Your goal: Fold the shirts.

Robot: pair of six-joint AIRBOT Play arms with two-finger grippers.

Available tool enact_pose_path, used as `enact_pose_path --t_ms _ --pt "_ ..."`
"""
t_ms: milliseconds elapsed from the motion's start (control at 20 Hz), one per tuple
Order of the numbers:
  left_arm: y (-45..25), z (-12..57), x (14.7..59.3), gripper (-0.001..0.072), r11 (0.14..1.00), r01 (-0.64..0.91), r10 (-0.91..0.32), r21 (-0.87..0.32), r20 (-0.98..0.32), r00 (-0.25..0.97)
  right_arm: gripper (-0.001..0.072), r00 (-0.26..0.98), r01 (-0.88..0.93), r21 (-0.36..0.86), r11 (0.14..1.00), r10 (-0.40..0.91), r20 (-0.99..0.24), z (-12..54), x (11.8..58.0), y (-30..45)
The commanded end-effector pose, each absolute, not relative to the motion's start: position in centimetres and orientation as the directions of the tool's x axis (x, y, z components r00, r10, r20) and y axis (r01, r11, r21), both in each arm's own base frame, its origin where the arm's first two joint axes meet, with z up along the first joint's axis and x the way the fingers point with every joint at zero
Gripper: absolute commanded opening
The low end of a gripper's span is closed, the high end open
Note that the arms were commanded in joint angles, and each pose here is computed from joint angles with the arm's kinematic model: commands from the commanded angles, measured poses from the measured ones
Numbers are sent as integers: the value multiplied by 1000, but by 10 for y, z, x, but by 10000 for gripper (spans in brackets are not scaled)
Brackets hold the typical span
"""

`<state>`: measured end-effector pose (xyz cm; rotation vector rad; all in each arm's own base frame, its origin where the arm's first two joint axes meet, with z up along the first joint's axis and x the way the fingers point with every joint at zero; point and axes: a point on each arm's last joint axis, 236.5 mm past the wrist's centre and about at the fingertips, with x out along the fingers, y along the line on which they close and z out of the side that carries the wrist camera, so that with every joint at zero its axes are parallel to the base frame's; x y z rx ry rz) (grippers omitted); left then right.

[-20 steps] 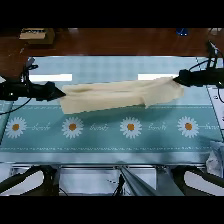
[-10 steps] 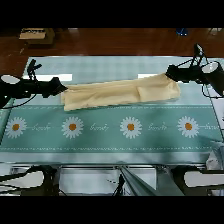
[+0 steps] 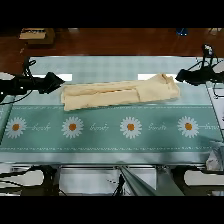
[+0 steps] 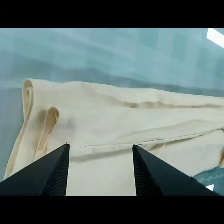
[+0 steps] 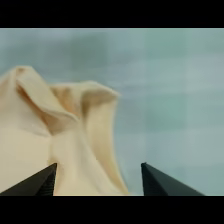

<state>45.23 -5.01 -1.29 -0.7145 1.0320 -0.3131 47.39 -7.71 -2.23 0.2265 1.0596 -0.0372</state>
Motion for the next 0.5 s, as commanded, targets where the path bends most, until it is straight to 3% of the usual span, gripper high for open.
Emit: enact_pose_path --t_ms 0,150,300,350,450 --pt "-59 -2 442 466 712 -51 -612 -700 -656 442 601 375 179 170 969 93 -922 -40 442 -106" --pt "-69 -2 440 450 712 -36 -625 -702 -656 423 602 401 258 420 870 299 -866 -57 454 -78" --pt "-76 -2 439 449 713 -21 -632 -700 -656 413 602 408 254 564 786 442 -799 -73 468 -42" --pt "-79 -2 438 427 714 -16 -634 -700 -656 410 602 407 237 601 764 483 -775 -76 473 -26" --pt "-81 -2 438 310 717 -3 -636 -697 -656 407 601 386 198 623 757 524 -760 -84 477 0"
